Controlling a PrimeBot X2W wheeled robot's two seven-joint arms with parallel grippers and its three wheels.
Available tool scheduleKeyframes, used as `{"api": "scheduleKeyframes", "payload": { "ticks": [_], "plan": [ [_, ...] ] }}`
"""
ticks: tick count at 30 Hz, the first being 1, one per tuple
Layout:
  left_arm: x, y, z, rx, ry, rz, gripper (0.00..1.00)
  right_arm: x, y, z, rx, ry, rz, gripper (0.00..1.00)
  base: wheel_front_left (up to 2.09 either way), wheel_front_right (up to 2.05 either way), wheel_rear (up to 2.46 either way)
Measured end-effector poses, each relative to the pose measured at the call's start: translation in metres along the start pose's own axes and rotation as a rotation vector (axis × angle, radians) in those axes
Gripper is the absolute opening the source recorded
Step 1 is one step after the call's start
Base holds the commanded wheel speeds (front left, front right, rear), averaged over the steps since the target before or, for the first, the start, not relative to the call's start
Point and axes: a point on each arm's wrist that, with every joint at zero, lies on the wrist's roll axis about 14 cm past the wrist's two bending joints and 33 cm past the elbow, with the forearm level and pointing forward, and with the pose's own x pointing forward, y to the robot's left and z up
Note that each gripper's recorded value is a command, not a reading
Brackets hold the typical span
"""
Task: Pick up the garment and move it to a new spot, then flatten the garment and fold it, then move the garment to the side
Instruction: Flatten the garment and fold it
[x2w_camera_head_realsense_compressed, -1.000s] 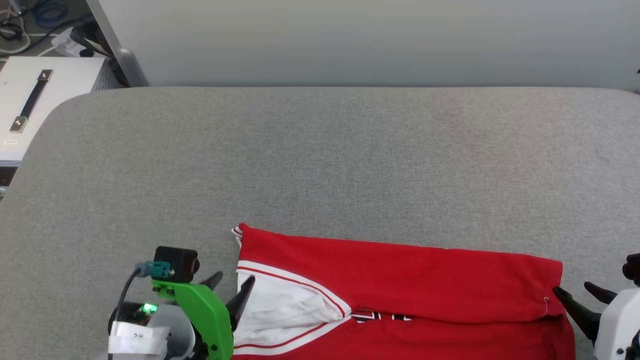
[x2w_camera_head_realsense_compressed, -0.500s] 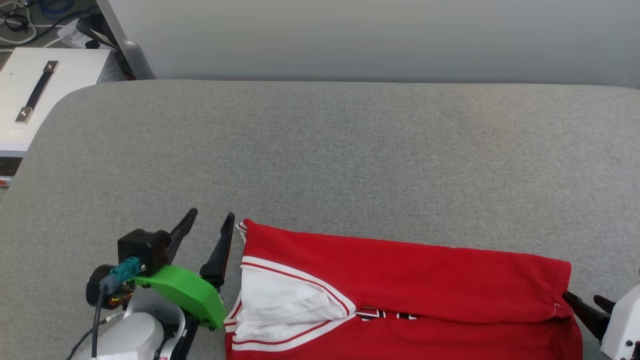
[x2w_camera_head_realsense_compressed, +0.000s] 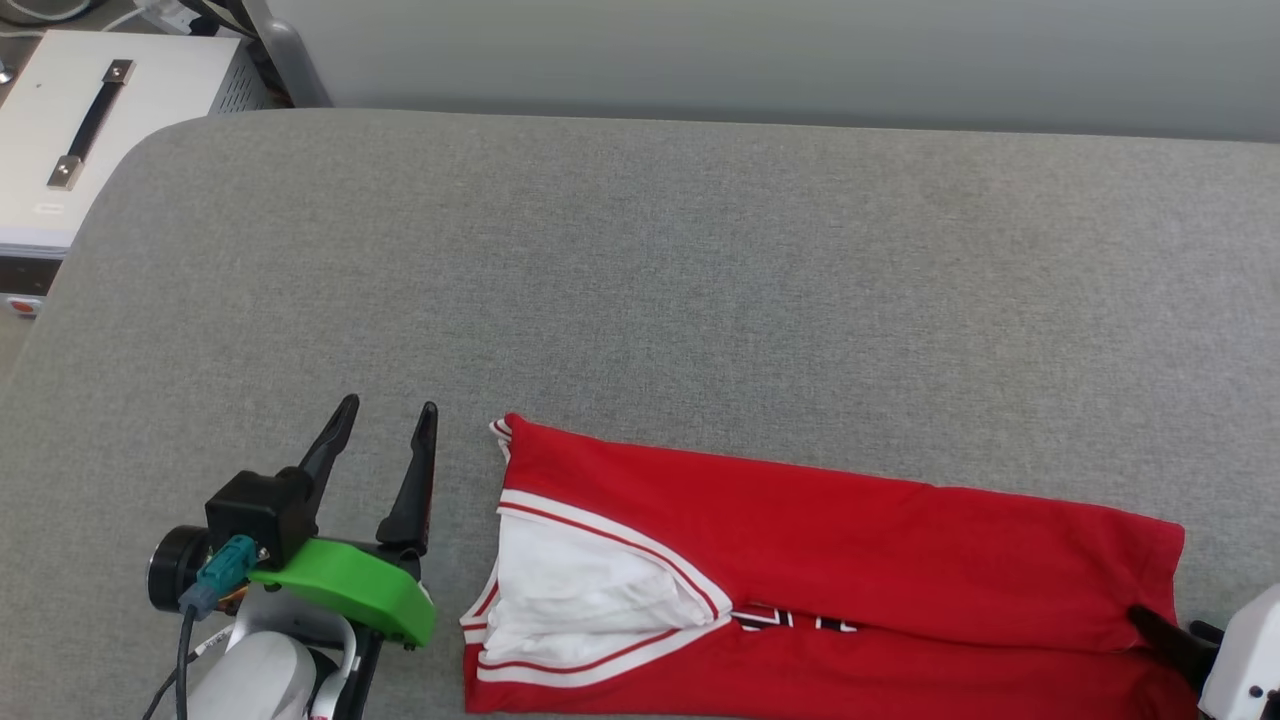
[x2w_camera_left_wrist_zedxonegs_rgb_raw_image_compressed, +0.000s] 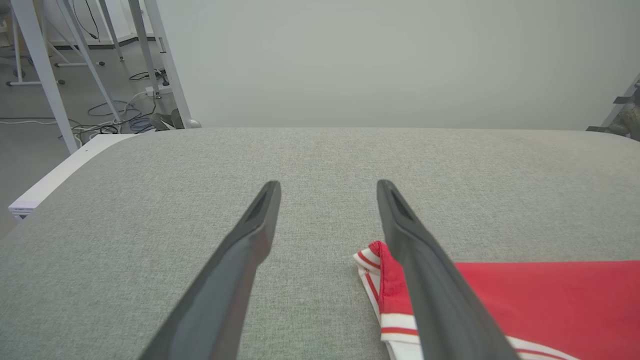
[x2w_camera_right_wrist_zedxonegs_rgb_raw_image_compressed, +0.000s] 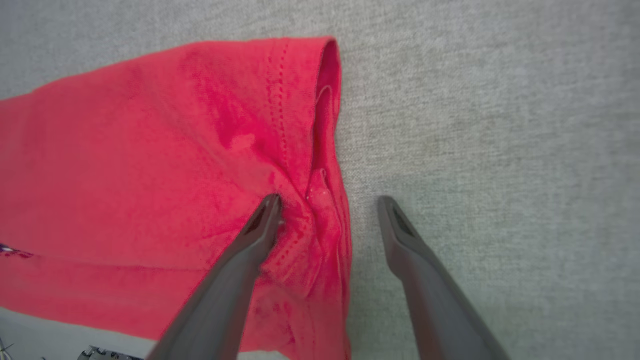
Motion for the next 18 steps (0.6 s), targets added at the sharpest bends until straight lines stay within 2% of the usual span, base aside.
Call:
{"api": "scheduleKeyframes", "payload": {
  "ticks": [7, 18],
  "plan": [
    [0.001, 0.01, -0.005, 0.011, -0.003, 0.018, 1.0, 0.013, 0.006, -0.011, 0.018, 0.053, 0.022, 1.0, 0.0, 0.0, 0.0],
    [0.003, 0.017, -0.005, 0.013, -0.017, 0.027, 1.0, 0.025, 0.035, -0.018, 0.029, 0.072, 0.111, 1.0, 0.0, 0.0, 0.0]
  ]
}}
